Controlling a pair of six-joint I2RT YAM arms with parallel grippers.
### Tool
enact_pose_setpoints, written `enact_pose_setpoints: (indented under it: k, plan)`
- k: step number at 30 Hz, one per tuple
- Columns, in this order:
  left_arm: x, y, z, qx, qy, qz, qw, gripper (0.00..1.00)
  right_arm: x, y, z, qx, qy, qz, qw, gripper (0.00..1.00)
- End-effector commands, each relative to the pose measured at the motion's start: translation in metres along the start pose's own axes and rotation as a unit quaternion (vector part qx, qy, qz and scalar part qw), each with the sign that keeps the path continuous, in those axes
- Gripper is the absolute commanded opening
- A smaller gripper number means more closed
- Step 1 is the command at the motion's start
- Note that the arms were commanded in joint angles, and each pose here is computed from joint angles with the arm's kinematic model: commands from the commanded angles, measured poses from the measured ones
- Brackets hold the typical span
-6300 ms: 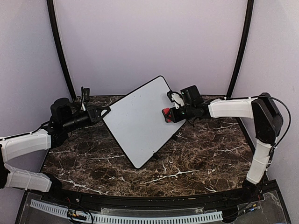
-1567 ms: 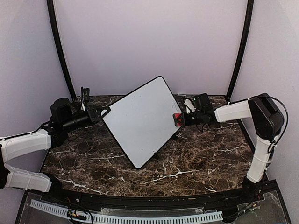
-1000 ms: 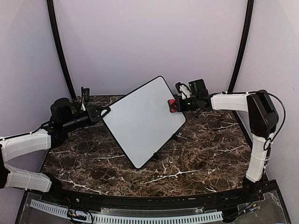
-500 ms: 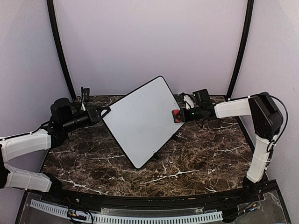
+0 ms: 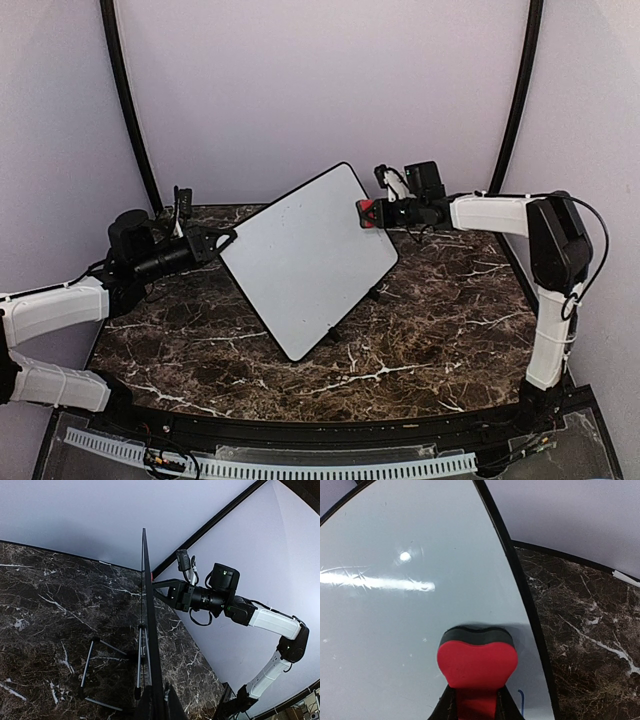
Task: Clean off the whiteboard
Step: Erase the whiteboard at the center of the board.
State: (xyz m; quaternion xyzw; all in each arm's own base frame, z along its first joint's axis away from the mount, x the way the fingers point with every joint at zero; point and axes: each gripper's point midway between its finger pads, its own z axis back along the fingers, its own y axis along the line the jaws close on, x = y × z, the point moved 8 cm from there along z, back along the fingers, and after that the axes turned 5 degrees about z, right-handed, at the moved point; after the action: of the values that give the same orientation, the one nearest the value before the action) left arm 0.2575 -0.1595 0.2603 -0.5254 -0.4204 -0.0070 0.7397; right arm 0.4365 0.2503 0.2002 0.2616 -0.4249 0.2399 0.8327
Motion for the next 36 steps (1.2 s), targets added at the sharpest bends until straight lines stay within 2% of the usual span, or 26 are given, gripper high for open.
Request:
enact_pose_setpoints:
  k: [1,9,16,20,29,32,36]
  plan:
    - [0.011,-0.040,0.007,-0.108,-0.012,-0.043,0.993,0.00,-0.006,0.001,-0.008,0.002,0.012,0.002,1.000,0.18]
    - [0.011,-0.040,0.007,-0.108,-0.011,-0.042,0.993,0.00,-0.054,0.001,0.001,0.003,0.039,-0.009,0.999,0.18]
    - [0.010,-0.040,0.007,-0.108,-0.011,-0.042,0.993,0.00,-0.078,0.002,0.013,-0.004,0.050,-0.014,0.999,0.18]
    - [0.010,-0.039,0.007,-0.109,-0.010,-0.040,0.993,0.00,-0.065,0.002,0.012,-0.007,0.040,-0.008,0.999,0.18]
    - [0.011,-0.042,0.009,-0.112,-0.013,-0.044,0.993,0.00,0.007,0.000,-0.004,-0.013,0.001,0.014,1.000,0.18]
    - [0.011,-0.042,0.009,-0.110,-0.015,-0.045,0.993,0.00,0.016,-0.003,-0.010,-0.012,-0.002,0.019,1.000,0.19]
    - [0.012,-0.043,0.010,-0.112,-0.015,-0.047,0.993,0.00,0.005,-0.010,-0.014,-0.020,0.003,0.029,0.999,0.18]
